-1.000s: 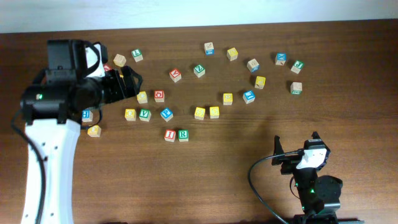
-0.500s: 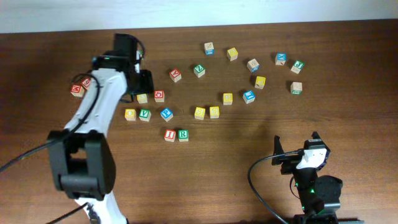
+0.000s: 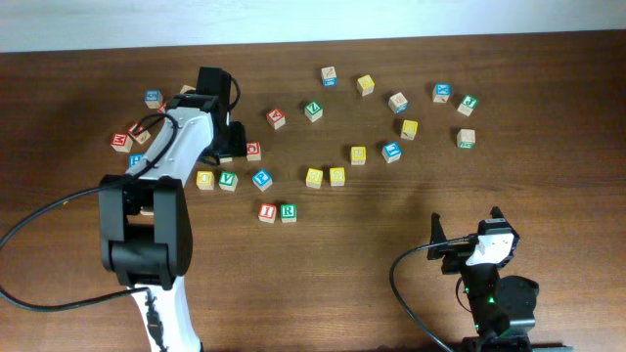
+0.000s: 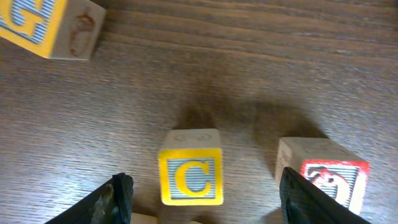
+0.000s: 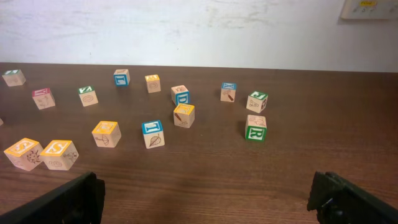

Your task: Spell out ICRA

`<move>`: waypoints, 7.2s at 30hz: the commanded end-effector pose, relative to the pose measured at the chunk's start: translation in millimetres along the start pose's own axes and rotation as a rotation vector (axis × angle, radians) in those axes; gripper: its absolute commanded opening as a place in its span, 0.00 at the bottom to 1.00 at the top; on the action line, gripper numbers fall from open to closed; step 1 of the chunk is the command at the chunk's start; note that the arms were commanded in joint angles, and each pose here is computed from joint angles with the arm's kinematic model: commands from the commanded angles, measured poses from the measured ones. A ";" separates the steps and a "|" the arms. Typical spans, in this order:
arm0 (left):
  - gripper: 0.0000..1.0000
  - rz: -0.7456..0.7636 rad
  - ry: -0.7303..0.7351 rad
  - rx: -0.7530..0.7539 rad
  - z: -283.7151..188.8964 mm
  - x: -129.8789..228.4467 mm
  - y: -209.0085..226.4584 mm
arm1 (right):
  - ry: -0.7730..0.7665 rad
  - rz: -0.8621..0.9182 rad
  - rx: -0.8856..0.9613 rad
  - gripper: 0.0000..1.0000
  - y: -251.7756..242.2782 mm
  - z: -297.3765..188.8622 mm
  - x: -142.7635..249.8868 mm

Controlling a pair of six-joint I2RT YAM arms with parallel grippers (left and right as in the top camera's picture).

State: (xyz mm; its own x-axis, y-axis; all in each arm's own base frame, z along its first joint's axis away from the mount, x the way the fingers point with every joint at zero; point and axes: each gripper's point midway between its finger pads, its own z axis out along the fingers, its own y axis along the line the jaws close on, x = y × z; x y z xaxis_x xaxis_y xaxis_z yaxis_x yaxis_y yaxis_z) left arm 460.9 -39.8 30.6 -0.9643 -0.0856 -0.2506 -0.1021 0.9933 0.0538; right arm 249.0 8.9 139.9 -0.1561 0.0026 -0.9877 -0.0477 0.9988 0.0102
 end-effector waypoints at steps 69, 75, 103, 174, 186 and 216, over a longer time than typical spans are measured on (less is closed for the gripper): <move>0.20 0.069 0.022 0.213 -84.4 144.4 -173.7 | 0.007 0.008 -0.001 0.98 0.5 0.4 3.5; 0.20 0.062 -0.042 0.176 -67.3 140.2 -166.4 | 0.007 0.008 -0.001 0.98 0.5 0.4 3.5; 0.43 0.109 0.027 0.182 -41.5 134.9 -188.5 | 0.007 0.008 -0.001 0.98 0.5 0.4 3.5; 0.99 -0.287 0.135 -0.034 -86.0 13.0 14.1 | 0.007 0.008 -0.001 0.98 0.5 0.4 3.5; 0.99 -0.390 0.243 0.050 -84.7 26.1 35.0 | 0.000 0.008 -0.006 0.98 1.5 0.4 1.8; 0.99 -0.392 0.237 0.063 -84.5 24.0 33.1 | -0.416 -0.237 -0.765 0.99 124.7 -92.4 -220.0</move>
State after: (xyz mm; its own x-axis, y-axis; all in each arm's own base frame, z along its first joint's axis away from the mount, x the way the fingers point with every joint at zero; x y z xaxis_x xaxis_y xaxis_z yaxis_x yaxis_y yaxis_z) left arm 413.7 -13.0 115.0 -0.8787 -0.4765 -0.0283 -0.4743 0.8783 -0.0603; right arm 175.2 121.1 362.9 0.3451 -0.0018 -0.9386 -0.6578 0.7128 -0.2433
